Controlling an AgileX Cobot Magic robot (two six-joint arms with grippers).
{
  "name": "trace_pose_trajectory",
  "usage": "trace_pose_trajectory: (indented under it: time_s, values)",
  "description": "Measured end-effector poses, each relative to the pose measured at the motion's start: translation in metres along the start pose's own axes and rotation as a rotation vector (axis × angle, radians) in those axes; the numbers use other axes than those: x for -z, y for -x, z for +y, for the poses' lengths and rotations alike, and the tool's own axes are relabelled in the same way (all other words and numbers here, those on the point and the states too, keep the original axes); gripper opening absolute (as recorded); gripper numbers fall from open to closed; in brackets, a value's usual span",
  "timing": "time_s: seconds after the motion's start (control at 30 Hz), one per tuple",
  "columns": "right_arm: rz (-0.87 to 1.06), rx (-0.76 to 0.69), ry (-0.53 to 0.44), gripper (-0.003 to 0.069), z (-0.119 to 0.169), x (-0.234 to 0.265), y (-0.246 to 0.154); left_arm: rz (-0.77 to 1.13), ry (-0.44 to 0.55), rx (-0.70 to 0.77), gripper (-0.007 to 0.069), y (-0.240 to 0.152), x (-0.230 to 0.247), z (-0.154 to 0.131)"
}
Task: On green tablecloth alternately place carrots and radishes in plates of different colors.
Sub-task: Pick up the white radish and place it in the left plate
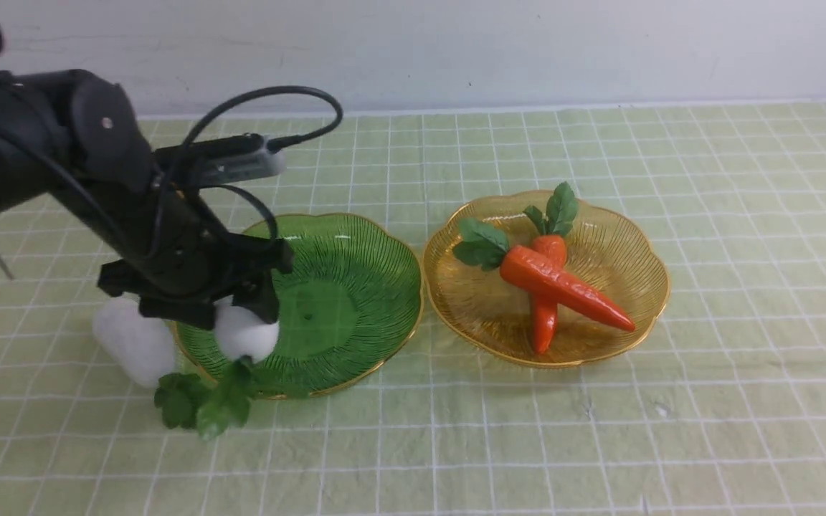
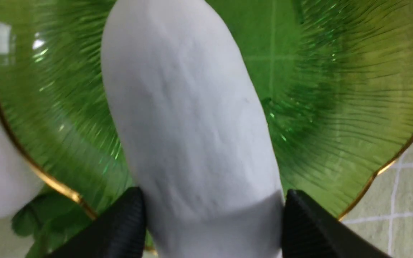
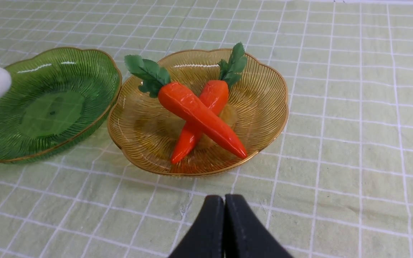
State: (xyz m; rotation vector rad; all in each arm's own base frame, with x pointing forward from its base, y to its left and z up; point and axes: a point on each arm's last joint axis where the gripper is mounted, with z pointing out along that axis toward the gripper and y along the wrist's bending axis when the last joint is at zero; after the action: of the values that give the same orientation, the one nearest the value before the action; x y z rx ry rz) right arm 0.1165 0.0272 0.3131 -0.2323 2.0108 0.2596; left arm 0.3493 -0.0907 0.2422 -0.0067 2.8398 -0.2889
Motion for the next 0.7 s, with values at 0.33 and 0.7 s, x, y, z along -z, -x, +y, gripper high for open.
trace_pose_trajectory:
  time_s: [0.33,0.7]
  values:
    - [0.000,0.000,0.000,-0.0013,0.000,0.000,0.000,0.021,0.008,-0.015,0.0498,0.016,-0.028,-0.007]
    - [0.002,0.000,0.001,-0.0013,0.000,0.000,0.000,-0.042,0.198,0.064,0.0584,0.035,-0.009,0.025]
